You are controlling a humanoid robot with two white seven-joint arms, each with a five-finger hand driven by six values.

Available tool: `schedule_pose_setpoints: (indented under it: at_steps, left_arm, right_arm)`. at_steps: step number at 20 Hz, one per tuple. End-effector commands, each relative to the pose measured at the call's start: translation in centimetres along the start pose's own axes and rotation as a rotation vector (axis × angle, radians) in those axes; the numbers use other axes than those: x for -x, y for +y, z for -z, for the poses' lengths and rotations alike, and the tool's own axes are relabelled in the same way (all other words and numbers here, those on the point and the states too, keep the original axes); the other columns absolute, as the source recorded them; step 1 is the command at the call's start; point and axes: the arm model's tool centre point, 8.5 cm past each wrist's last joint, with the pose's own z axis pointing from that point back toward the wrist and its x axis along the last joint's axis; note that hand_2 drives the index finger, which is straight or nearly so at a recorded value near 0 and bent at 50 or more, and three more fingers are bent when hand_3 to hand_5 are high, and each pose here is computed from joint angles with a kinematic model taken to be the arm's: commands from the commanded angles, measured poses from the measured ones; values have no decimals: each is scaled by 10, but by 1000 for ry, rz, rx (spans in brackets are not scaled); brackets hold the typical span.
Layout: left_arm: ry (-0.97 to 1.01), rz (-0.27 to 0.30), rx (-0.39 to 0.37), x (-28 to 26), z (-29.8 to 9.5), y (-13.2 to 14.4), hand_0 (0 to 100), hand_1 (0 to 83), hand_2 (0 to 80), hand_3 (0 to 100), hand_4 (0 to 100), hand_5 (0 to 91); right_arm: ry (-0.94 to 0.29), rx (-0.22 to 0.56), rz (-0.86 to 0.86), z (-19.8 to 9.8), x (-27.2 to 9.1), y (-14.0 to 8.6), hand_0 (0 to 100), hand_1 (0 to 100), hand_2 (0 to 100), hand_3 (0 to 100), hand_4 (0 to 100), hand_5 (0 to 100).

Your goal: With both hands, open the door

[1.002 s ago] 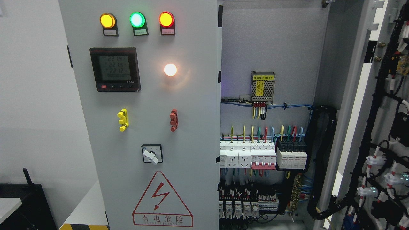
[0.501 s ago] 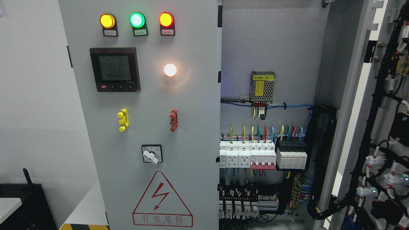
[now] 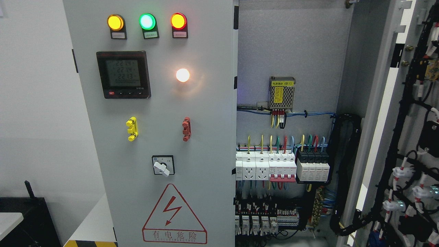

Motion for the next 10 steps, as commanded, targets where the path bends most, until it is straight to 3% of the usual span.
schedule_pose_setpoints:
  at_steps: [1, 5, 10]
  left_arm:
    - [68, -5, 67, 12, 8, -43, 0, 0, 0, 0, 0, 0]
    - [47, -58, 59, 9, 9, -42, 0, 0, 0, 0, 0, 0]
    - [-6, -195, 29, 0, 9, -38, 0, 0, 0, 0, 0, 0]
  right_arm:
    - [-229, 18, -13, -13, -43, -26, 386, 0, 0, 0, 0, 0]
    - [-337, 13, -23, -30, -56, -28, 386, 0, 0, 0, 0, 0]
    - [-414, 8, -32, -45, -58, -30, 386, 0, 0, 0, 0, 0]
